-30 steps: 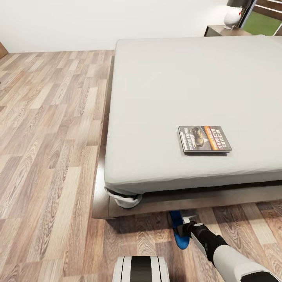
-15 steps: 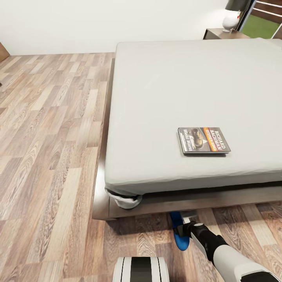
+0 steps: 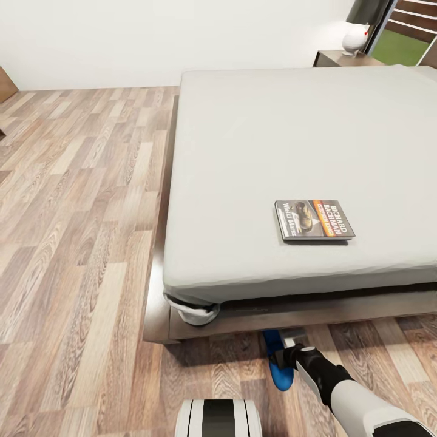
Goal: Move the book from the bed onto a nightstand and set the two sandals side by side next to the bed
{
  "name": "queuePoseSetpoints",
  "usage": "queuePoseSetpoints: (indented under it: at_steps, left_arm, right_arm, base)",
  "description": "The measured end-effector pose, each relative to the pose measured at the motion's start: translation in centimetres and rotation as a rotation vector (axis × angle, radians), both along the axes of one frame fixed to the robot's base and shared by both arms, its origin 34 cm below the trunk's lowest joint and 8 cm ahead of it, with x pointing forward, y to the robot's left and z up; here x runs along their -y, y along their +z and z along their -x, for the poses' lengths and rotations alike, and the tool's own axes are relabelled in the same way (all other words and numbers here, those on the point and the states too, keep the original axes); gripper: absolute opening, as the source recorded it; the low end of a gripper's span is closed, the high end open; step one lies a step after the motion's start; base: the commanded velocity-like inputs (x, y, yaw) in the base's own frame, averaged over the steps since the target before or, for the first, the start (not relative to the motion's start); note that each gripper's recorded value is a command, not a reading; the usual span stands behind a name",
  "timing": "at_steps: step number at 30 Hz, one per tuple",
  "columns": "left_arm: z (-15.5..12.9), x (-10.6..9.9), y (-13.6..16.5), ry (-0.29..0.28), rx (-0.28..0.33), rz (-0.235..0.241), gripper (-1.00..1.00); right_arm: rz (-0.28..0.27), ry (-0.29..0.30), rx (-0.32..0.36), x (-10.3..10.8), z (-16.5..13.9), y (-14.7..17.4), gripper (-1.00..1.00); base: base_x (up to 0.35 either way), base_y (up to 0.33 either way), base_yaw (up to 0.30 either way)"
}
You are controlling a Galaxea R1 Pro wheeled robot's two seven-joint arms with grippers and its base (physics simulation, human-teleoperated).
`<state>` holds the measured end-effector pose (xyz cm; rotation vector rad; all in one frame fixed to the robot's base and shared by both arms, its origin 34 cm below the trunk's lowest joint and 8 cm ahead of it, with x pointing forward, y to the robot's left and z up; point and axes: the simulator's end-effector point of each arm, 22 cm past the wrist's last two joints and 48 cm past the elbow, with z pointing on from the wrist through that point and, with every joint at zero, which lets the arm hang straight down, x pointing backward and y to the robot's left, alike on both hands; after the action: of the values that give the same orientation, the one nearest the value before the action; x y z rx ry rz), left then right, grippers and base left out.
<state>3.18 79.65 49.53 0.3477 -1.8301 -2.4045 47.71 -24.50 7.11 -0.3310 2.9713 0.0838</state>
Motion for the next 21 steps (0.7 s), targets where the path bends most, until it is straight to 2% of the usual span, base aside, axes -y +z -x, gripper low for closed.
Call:
queuePoseSetpoints:
  at_steps: [7,21]
  left_arm:
    - [0.0,0.0,0.0,0.0,0.0,0.0,-1.0]
    - [0.0,0.0,0.0,-0.001,0.001,0.0,-1.0]
  right_arm:
    - [0.006,-0.003,-0.03,0.4,1.5,-0.4,1.0]
    - [0.01,-0.003,-0.041,0.6,2.0,-0.5,1.0]
  base:
    - [0.0,0.0,0.0]
    - [0.0,0.0,0.0]
